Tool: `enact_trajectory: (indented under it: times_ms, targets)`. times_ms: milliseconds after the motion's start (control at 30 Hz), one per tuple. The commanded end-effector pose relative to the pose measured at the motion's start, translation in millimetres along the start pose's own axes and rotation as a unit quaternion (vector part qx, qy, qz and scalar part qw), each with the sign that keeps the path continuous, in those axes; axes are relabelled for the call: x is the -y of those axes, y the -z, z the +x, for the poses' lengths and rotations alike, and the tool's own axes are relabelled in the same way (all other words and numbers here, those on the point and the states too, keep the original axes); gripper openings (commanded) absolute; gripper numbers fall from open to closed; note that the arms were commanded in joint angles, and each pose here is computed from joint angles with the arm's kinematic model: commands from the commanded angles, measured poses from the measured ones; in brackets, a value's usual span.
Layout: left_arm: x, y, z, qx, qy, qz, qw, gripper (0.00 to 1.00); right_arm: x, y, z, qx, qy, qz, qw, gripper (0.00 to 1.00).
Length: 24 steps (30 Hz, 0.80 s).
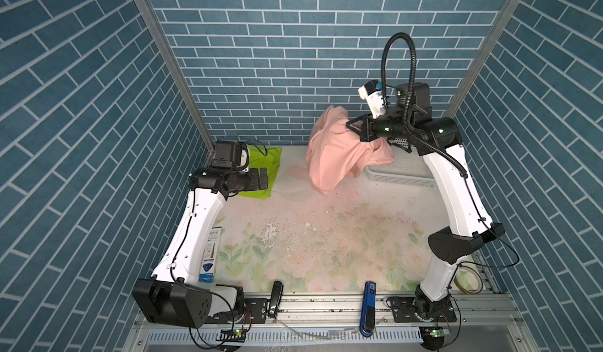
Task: Fold and stack the shorts
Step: 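Lift the pink shorts out and drop them at the table middle with the right gripper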
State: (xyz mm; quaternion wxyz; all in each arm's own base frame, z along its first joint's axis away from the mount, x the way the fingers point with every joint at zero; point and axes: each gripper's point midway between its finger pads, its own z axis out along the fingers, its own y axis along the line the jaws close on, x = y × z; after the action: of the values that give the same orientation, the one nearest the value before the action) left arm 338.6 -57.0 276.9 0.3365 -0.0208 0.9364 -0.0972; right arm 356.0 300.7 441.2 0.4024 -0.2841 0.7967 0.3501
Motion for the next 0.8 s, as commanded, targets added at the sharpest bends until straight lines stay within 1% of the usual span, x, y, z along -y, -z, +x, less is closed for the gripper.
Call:
enact_trajectory:
  times_ms: [0, 67, 133, 233, 333, 400, 433, 467, 500, 533, 600, 633, 700, 767]
  targets:
    - [6, 23, -7, 0.026, -0.01, 0.017, 0.999, 1.0, -10, -38, 55, -0.09, -0.068, -0.063, 0.992, 0.0]
    - [17, 25, -8, 0.029, -0.014, 0.05, 0.998, 1.0, 2, -65, 78, -0.112, -0.099, -0.072, 0.986, 0.0]
    - [27, 22, -4, 0.019, -0.016, 0.081, 0.996, 1.0, 20, -98, 103, -0.138, -0.124, -0.068, 0.98, 0.0]
    - [29, 11, 6, 0.002, -0.006, 0.092, 0.996, 1.0, 52, -146, 137, -0.183, -0.147, -0.044, 0.971, 0.0]
    - [26, 0, 18, -0.012, 0.008, 0.089, 0.996, 1.0, 91, -190, 168, -0.218, -0.151, 0.001, 0.964, 0.0]
    - [32, -7, 27, -0.024, 0.008, 0.1, 0.995, 1.0, 113, -210, 177, -0.228, -0.141, 0.034, 0.963, 0.0]
    - [33, -11, 34, -0.033, 0.006, 0.099, 0.995, 1.0, 122, -216, 178, -0.227, -0.134, 0.047, 0.963, 0.02]
    - [36, -14, 38, -0.038, 0.002, 0.099, 0.994, 1.0, 128, -221, 177, -0.225, -0.128, 0.056, 0.964, 0.07]
    - [40, -16, 43, -0.044, -0.003, 0.101, 0.994, 1.0, 132, -224, 171, -0.217, -0.12, 0.062, 0.967, 0.17]
    - [44, -19, 48, -0.051, -0.01, 0.103, 0.993, 1.0, 134, -224, 164, -0.208, -0.111, 0.067, 0.969, 0.29]
    - [47, -22, 55, -0.06, -0.016, 0.101, 0.993, 1.0, 135, -219, 150, -0.191, -0.093, 0.075, 0.974, 0.41]
    - [48, -24, 59, -0.065, -0.018, 0.102, 0.993, 1.0, 135, -213, 144, -0.185, -0.082, 0.083, 0.976, 0.46]
    - [52, -25, 64, -0.069, -0.028, 0.104, 0.992, 1.0, 132, -195, 136, -0.175, -0.063, 0.097, 0.978, 0.52]
    - [63, -27, 69, -0.072, -0.051, 0.114, 0.99, 1.0, 129, -171, 133, -0.164, -0.049, 0.119, 0.978, 0.57]
